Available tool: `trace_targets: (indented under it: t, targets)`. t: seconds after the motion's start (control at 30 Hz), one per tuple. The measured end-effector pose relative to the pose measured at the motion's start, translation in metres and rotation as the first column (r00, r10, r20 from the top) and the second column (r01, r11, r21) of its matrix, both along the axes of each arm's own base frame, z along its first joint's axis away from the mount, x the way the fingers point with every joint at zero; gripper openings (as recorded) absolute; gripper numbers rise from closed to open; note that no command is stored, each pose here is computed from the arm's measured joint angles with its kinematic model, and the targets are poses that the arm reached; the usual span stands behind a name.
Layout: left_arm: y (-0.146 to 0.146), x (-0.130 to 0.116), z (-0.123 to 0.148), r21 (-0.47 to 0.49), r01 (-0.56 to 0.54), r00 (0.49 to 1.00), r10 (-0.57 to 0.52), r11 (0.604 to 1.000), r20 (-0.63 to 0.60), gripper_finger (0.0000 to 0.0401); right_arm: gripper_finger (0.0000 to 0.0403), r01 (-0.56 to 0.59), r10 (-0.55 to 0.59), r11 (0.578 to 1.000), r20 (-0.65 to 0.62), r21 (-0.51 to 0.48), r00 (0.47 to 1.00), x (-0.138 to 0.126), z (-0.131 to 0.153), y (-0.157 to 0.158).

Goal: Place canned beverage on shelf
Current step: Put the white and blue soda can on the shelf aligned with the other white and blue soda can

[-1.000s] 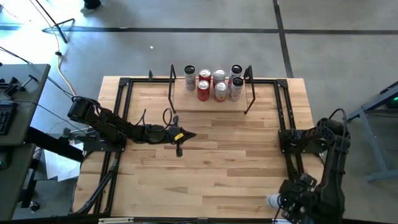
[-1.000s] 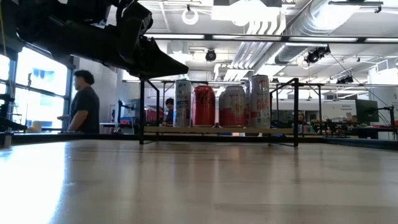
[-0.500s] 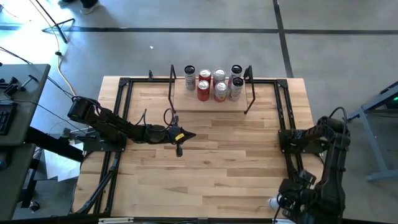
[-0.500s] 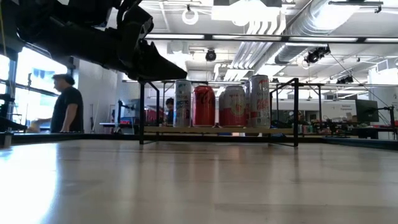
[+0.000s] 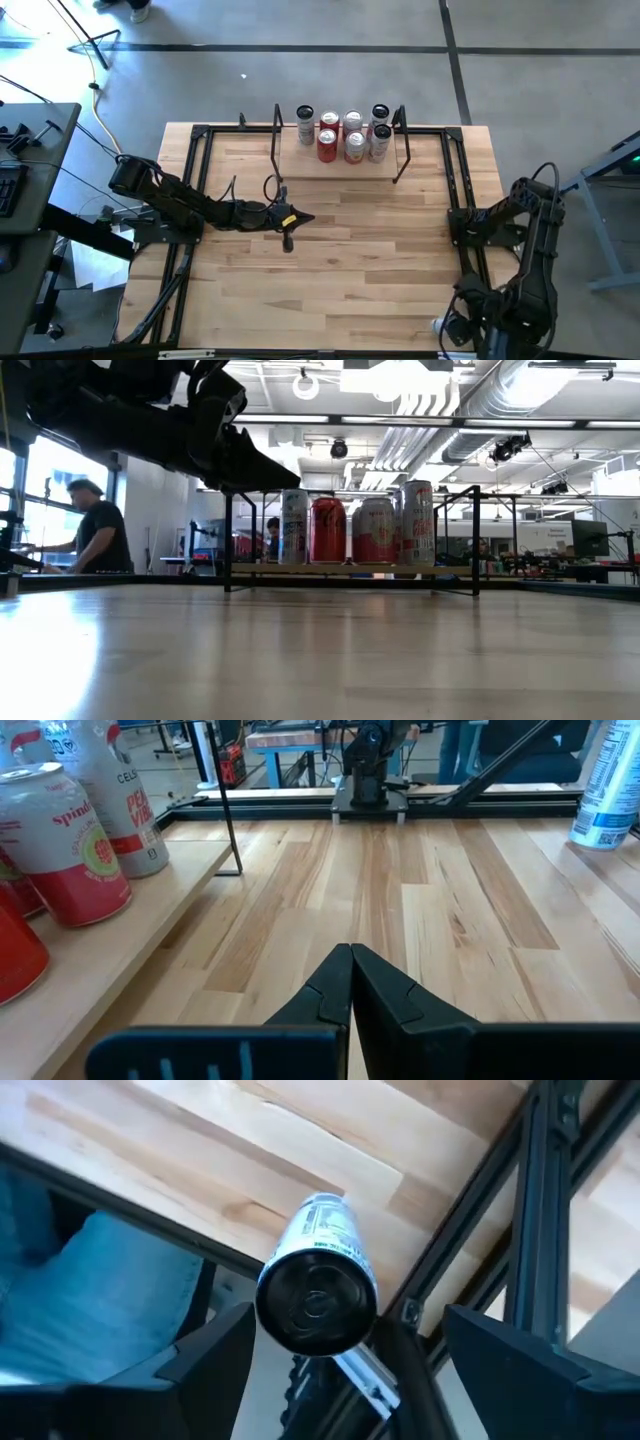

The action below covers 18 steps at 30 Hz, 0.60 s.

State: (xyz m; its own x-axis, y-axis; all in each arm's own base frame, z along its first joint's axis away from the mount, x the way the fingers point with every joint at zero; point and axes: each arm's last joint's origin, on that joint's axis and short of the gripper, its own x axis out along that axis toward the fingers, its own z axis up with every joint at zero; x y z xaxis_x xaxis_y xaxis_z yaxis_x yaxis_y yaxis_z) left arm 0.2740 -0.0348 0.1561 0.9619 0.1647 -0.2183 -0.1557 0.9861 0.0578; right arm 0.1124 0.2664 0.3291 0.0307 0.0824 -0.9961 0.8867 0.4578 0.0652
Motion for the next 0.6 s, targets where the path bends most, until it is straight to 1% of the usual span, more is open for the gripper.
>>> trace_targets:
  t: [0.07, 0.23, 0.43, 0.6]
  targets:
    - [-0.001, 0.000, 0.000, 0.000, 0.004, 1.000, -0.004, 1.000, 0.000, 0.0000, 0.0307, 0.036, -0.036, 0.999, -0.010, -0.001, 0.999, 0.001, -0.003, 0.004]
    - [-0.006, -0.001, 0.000, 0.001, 0.022, 1.000, -0.022, 1.000, -0.005, 0.0000, 0.0307, 0.074, -0.074, 0.997, -0.009, -0.013, 0.997, 0.005, -0.012, 0.012]
    - [-0.010, -0.002, -0.001, 0.002, 0.039, 0.999, -0.039, 0.999, -0.008, 0.0000, 0.0307, 0.063, -0.063, 0.997, -0.019, -0.036, 0.998, 0.011, -0.025, 0.021]
    - [-0.010, -0.002, -0.001, 0.002, 0.038, 0.999, -0.038, 0.999, -0.008, 0.0000, 0.0307, 0.013, -0.015, 0.998, -0.031, -0.054, 0.999, 0.017, -0.031, 0.023]
